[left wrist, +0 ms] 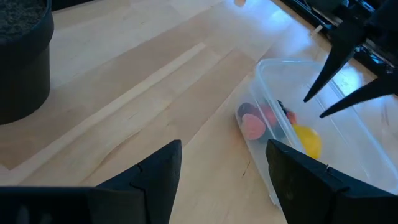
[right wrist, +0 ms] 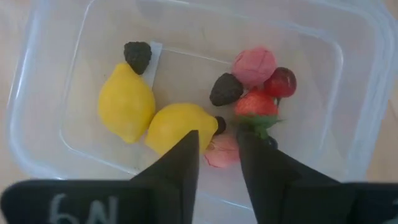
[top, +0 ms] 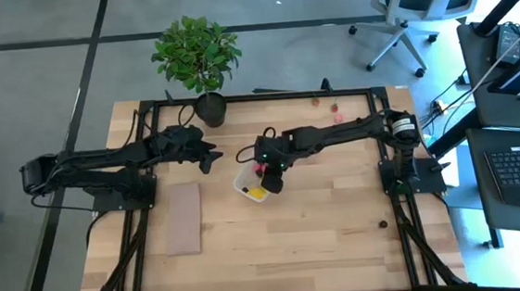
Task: Pick and placing Produce into tupperware
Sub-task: Put the blueberry into the transparent bin, then put the black cherry into the transparent bin
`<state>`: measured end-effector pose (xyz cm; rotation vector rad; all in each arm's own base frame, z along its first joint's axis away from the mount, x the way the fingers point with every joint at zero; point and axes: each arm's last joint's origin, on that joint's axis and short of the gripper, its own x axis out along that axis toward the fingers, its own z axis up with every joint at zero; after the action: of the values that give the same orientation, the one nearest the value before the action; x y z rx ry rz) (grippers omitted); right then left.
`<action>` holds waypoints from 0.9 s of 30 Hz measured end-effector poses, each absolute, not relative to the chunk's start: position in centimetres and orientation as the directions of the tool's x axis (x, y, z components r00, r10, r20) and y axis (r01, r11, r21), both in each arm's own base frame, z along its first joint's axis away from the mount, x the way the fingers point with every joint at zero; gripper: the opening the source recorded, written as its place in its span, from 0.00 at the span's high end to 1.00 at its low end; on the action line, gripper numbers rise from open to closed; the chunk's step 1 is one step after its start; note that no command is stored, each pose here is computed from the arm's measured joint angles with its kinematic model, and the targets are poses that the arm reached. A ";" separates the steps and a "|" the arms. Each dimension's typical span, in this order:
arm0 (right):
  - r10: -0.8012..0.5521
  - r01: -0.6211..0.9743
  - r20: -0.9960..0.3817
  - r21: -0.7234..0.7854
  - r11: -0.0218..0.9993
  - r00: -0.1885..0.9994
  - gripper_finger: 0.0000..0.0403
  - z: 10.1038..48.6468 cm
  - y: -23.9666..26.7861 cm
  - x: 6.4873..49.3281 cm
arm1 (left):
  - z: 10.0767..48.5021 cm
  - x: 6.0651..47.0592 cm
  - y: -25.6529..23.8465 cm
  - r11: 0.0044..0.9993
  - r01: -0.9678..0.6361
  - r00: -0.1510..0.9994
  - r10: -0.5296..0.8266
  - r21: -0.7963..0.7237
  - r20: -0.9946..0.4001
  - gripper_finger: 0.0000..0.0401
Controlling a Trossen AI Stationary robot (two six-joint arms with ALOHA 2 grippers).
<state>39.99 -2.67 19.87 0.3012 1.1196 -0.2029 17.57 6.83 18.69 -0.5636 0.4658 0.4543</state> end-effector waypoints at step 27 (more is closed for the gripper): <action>-0.015 0.305 -0.982 0.044 0.951 0.187 0.42 27.3 8.5 25.8 | 18.7 17.6 6.8 0.740 -0.530 0.801 0.277 -0.414 -0.531 0.44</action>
<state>25.78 8.49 27.34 0.2507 1.3685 -0.2280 17.57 6.83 18.69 -0.5857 0.4612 0.4604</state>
